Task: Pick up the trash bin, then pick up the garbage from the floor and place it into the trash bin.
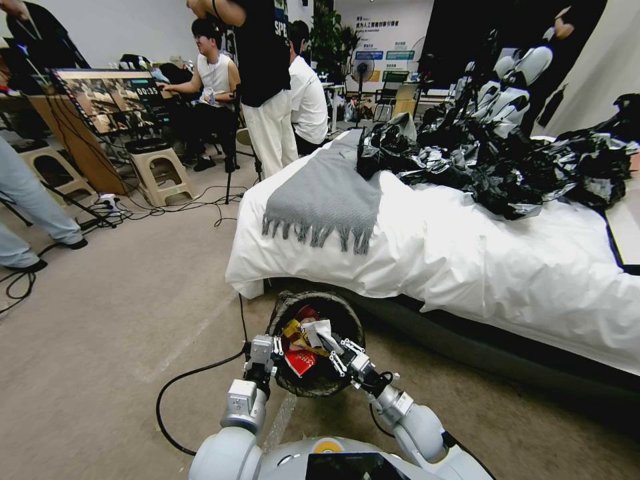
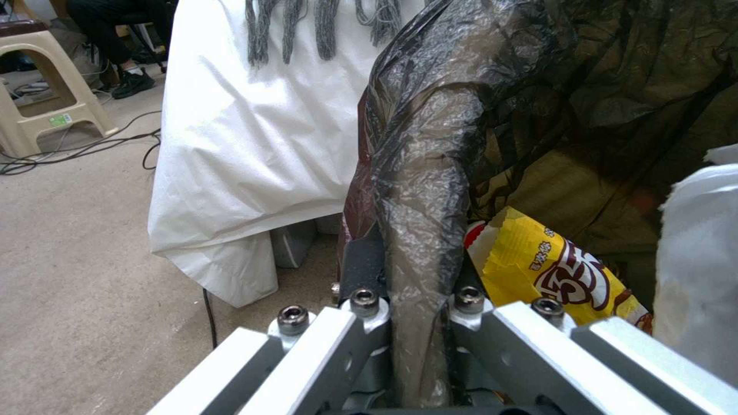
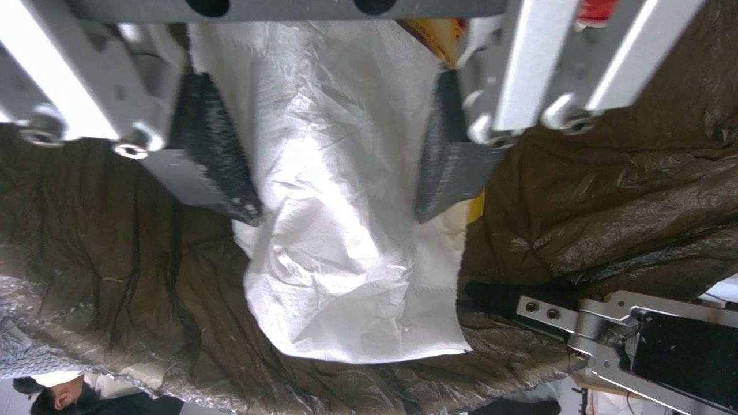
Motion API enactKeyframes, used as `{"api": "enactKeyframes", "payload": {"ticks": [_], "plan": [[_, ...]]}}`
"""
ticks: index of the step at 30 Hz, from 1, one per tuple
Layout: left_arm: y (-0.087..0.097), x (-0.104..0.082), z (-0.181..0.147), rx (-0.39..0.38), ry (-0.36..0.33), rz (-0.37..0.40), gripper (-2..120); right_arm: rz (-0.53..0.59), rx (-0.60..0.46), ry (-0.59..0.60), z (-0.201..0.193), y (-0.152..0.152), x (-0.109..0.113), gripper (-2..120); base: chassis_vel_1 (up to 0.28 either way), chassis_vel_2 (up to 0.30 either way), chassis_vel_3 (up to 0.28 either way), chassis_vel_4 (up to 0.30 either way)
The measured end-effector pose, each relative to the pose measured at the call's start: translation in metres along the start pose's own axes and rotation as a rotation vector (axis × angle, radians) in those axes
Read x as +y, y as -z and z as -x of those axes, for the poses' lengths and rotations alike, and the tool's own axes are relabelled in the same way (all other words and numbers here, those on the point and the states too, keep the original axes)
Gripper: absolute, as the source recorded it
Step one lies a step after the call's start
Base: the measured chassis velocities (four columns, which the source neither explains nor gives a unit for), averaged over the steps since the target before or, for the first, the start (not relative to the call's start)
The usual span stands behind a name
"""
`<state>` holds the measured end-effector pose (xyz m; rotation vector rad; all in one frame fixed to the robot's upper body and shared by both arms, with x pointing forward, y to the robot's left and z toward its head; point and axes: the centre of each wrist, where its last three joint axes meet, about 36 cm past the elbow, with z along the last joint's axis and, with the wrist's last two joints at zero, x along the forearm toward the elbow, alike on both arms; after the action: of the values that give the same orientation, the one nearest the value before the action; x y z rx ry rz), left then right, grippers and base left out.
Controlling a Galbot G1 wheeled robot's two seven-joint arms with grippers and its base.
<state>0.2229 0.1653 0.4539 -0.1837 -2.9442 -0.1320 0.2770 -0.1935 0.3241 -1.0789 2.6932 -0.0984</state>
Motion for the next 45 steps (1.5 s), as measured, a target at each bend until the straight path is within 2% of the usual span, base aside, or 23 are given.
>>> {"api": "enactKeyframes", "payload": {"ticks": [1, 4, 5, 8, 9, 11, 13, 14, 20, 29, 37, 45], "plan": [[0.0, 0.0, 0.0, 0.0, 0.0, 0.0, 0, 0.0, 0.0, 0.0, 0.0, 0.0, 0.0, 58, 0.0, 0.0, 0.0, 0.0], [0.0, 0.0, 0.0, -0.001, -0.001, 0.0, 0, 0.0, 0.001, -0.002, 0.0, 0.0, 0.0, 73, 0.0, 0.0, 0.0, 0.0], [0.0, 0.0, 0.0, -0.001, -0.001, 0.0, 0, 0.0, 0.001, -0.002, 0.0, 0.0, 0.0, 73, 0.0, 0.0, 0.0, 0.0], [0.0, 0.0, 0.0, -0.001, -0.003, 0.0, 0, -0.004, 0.001, -0.003, -0.001, 0.001, 0.0, 88, 0.0, 0.0, 0.0, 0.0], [0.0, 0.0, 0.0, -0.001, -0.003, 0.0, 0, -0.004, 0.001, -0.003, -0.001, 0.001, 0.0, 88, 0.0, 0.0, 0.0, 0.0], [0.001, -0.001, 0.0, -0.002, -0.009, -0.001, 0, -0.008, 0.002, -0.001, -0.002, 0.002, -0.001, 97, 0.0, 0.0, 0.0, 0.0], [0.001, -0.002, 0.0, -0.003, -0.01, -0.001, 0, -0.009, 0.002, 0.0, -0.002, 0.002, -0.002, 100, 0.0, 0.0, 0.0, 0.0], [0.001, -0.001, 0.0, -0.004, -0.009, 0.0, 0, -0.013, 0.001, 0.0, -0.003, 0.003, -0.003, 106, 0.0, 0.0, 0.0, 0.0], [0.001, -0.001, 0.0, -0.006, -0.009, 0.003, 0, -0.023, -0.003, 0.001, -0.003, 0.006, -0.006, 113, 0.0, 0.0, 0.0, 0.0], [0.001, 0.0, 0.001, -0.005, -0.008, 0.004, 0, -0.04, -0.04, 0.002, 0.002, 0.015, -0.007, 114, 0.0, 0.0, 0.0, 0.0], [0.001, -0.003, 0.0, -0.003, -0.013, -0.001, 0, -0.068, -0.044, 0.007, 0.002, 0.012, -0.005, 101, 0.0, 0.0, 0.0, 0.0], [0.002, 0.0, 0.0, -0.003, -0.005, 0.001, 0, -0.092, -0.065, -0.007, 0.001, 0.017, -0.011, 100, 0.0, 0.0, 0.0, 0.0]]}}
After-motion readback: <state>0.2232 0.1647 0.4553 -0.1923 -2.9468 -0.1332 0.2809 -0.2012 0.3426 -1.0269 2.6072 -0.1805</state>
